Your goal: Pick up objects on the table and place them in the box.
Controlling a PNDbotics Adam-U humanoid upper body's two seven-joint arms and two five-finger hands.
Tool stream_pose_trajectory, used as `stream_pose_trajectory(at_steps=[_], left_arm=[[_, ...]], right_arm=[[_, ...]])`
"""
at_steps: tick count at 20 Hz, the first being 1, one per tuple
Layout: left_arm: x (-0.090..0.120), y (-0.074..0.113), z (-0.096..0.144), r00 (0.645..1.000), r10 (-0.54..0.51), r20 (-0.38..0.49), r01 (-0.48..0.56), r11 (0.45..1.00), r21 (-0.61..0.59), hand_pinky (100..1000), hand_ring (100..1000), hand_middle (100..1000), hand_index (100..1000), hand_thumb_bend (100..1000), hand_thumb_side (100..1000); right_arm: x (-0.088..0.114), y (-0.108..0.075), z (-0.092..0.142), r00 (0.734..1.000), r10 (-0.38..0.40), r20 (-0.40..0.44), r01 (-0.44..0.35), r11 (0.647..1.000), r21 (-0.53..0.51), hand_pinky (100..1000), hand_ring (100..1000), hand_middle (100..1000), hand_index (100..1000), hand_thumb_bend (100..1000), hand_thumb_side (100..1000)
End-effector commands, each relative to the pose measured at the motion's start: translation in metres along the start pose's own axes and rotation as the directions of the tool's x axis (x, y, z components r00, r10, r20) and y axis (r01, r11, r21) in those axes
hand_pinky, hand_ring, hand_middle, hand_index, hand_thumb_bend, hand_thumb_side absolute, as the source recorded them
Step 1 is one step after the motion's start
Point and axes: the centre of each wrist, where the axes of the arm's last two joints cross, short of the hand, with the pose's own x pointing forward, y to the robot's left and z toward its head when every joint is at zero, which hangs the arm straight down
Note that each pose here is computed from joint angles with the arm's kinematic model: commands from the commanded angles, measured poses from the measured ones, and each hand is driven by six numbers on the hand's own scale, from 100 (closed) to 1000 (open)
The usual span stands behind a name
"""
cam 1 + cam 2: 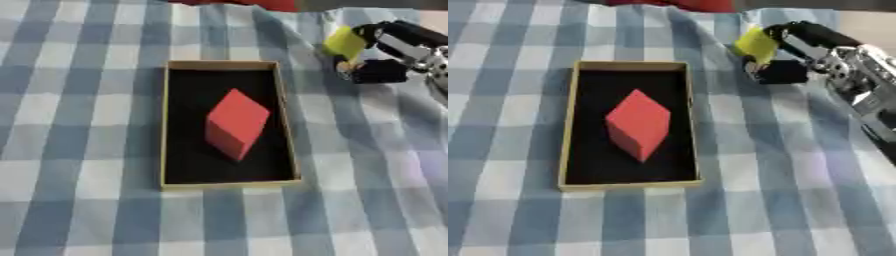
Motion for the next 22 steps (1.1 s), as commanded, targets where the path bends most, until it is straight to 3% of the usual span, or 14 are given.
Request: stream_pose_trajectory(at_steps=[1,6,12,22], left_arm=[[0.002,-0.003,0.003,1.0,0.019,0.022,-0.019,1.0,0.014,656,697,576,411,100,240],[0.002,-0.003,0.003,1.0,0.019,0.017,-0.019,1.0,0.011,656,698,577,411,100,243],[0.002,-0.003,0.003,1.0,0.02,0.013,-0.021,1.0,0.008,656,698,576,411,100,244],[0.0,0.0,0.006,1.0,0.03,0.005,-0.03,1.0,0.0,656,698,576,411,100,243]], right_arm=[[0.003,-0.005,0.003,0.999,0.032,-0.03,-0.035,0.996,-0.085,785,733,519,789,144,506],[0.01,-0.002,0.006,0.999,0.019,-0.032,-0.024,0.988,-0.15,724,582,394,654,100,375],[0.025,-0.006,0.016,0.997,-0.058,0.049,0.064,0.988,-0.141,709,560,379,640,100,404],[0.037,-0.02,0.029,0.989,-0.096,0.113,0.116,0.977,-0.181,712,557,373,637,100,376]])
